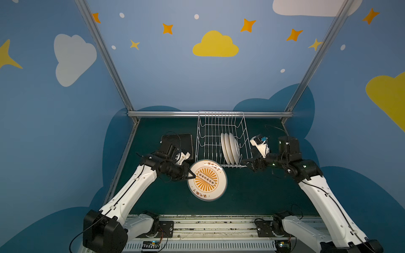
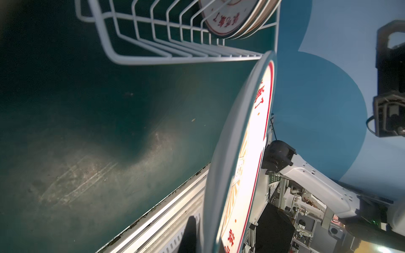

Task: Unload the plates from the dish rack
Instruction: Place the plate at the bottom-center of the table.

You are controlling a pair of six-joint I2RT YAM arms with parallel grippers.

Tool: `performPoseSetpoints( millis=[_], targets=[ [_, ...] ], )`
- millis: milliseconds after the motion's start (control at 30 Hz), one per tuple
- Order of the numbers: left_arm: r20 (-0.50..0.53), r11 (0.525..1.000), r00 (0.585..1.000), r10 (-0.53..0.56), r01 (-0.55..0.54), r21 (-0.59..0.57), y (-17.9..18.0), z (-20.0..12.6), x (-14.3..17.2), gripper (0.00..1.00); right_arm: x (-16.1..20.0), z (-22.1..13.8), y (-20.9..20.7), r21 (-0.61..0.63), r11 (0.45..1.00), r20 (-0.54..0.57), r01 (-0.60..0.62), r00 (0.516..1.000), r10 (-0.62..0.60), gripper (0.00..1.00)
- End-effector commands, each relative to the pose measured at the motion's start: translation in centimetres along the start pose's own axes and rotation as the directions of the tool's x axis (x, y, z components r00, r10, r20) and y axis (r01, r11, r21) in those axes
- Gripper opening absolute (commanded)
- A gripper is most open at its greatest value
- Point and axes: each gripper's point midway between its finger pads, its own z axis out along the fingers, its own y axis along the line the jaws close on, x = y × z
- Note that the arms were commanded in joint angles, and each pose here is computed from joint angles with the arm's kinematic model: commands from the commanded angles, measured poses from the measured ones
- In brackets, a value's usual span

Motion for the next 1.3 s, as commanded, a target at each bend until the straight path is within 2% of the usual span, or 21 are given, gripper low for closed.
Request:
performPoseSetpoints(
  millis=[0, 267, 700, 933, 1133, 1267],
  targets=[
    [0.014, 1.0, 1.0, -0.02, 0.02, 0.009, 0.1, 0.2, 0.3, 0.03, 1.6, -0.1, 1.4, -0.038, 0.996, -0.038, 0.084, 0.996, -0.085, 0.89],
    [-0.045, 0.99, 0.989, -0.142, 0.142, -0.002, 3.3, 4.0, 1.1, 0.03, 2.7, 0.5, 1.9, -0.053, 0.994, -0.086, 0.097, 0.991, -0.101, 0.9],
    [-0.03, 0.984, 0.984, -0.175, 0.175, 0.003, 5.8, 8.0, 0.4, 0.03, 3.0, 1.2, 2.0, -0.068, 0.991, -0.119, 0.115, 0.985, -0.123, 0.9],
    [0.007, 0.985, 0.986, -0.166, 0.166, 0.046, 6.7, 9.5, -0.3, 0.03, 3.3, 0.9, 1.8, -0.052, 0.989, -0.132, 0.137, 0.981, -0.143, 0.9],
    [-0.002, 0.983, 0.983, -0.183, 0.183, 0.02, 7.7, 10.5, -0.7, 0.08, 2.3, 0.8, 0.8, 0.032, 0.987, -0.07, 0.158, 0.985, -0.156, 0.9],
    [-0.033, 0.98, 0.98, -0.196, 0.197, 0.029, 7.9, 11.4, -1.0, 0.14, 2.3, 0.9, 0.7, 0.03, 0.987, -0.072, 0.156, 0.985, -0.154, 0.9]
  ],
)
